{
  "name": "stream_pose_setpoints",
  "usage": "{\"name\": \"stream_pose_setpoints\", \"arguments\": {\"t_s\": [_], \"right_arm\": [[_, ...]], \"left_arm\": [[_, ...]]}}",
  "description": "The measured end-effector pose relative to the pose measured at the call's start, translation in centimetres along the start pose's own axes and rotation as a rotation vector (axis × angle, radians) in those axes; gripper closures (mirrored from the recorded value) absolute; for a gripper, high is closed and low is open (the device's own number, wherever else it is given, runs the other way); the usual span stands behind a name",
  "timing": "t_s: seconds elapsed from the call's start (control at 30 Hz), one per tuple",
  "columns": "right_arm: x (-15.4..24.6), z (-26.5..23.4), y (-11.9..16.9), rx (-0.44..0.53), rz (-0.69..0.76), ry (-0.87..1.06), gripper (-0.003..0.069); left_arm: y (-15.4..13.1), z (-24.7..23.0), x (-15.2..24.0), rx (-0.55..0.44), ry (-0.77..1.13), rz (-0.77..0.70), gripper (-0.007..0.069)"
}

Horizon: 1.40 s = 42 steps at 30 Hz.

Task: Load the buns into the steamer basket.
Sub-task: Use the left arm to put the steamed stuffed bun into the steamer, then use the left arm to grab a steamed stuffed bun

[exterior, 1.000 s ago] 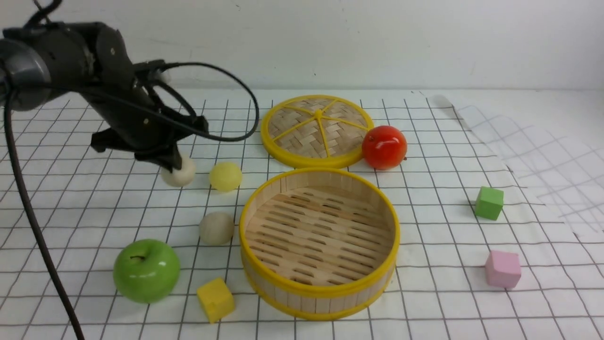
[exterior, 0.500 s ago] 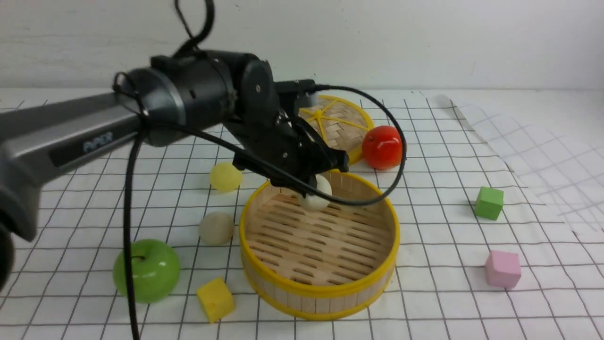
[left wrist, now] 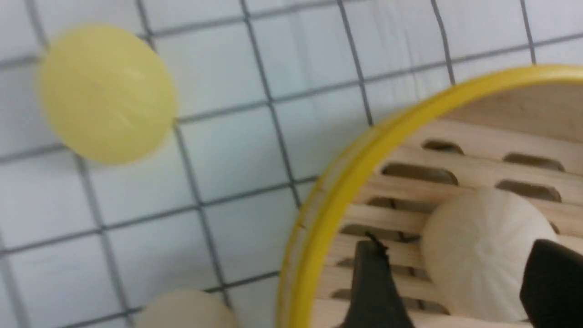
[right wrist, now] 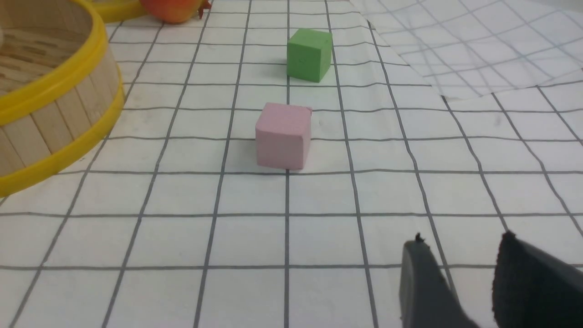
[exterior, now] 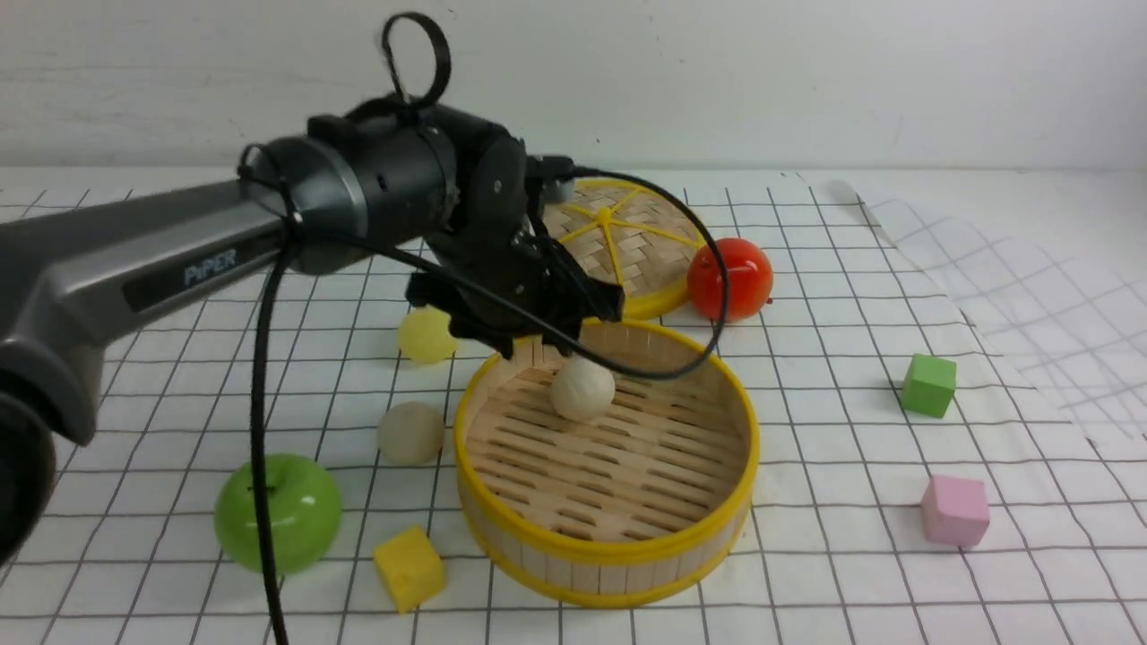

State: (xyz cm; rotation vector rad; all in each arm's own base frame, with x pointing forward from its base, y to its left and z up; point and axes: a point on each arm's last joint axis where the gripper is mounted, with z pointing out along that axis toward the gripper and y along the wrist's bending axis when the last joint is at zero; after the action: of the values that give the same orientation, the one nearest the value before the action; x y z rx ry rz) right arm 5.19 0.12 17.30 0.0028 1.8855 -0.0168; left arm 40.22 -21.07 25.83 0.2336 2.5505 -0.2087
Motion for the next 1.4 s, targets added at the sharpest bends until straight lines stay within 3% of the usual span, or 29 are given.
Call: {"name": "stream_pose_setpoints", "arguments": {"t_s": [0.1, 0.2, 0.4, 0.7, 1.23, 1.4], "right_arm": [[0.0, 0.0, 0.0, 0.000, 0.000, 0.000, 0.0420], [0.0, 0.0, 0.0, 0.000, 0.000, 0.000, 0.0420], [0.0, 0.0, 0.0, 0.000, 0.000, 0.000, 0.0420], [0.0, 0.0, 0.0, 0.000, 0.000, 0.000, 0.0420], [0.0, 0.0, 0.0, 0.000, 0.000, 0.000, 0.0420], [0.0, 0.0, 0.0, 0.000, 0.000, 0.000, 0.0420]], "left_arm": [[1.9, -1.9, -1.3, -0.056, -0.060, -0.002, 0.0161], [5.6, -3.4, -2.5, -0.117, -0.097, -0.091, 0.0156], [9.7, -1.1, -2.4, -0.099, -0.037, -0.220, 0.0188], [9.8, 3.9, -2.2, -0.011, 0.029, -0.232, 0.0270], [10.4, 8.8, -2.0, -0.040, 0.010, -0.198, 0.0282], [10.4, 8.9, -2.1, -0.040, 0.001, -0.195, 0.0348]]}}
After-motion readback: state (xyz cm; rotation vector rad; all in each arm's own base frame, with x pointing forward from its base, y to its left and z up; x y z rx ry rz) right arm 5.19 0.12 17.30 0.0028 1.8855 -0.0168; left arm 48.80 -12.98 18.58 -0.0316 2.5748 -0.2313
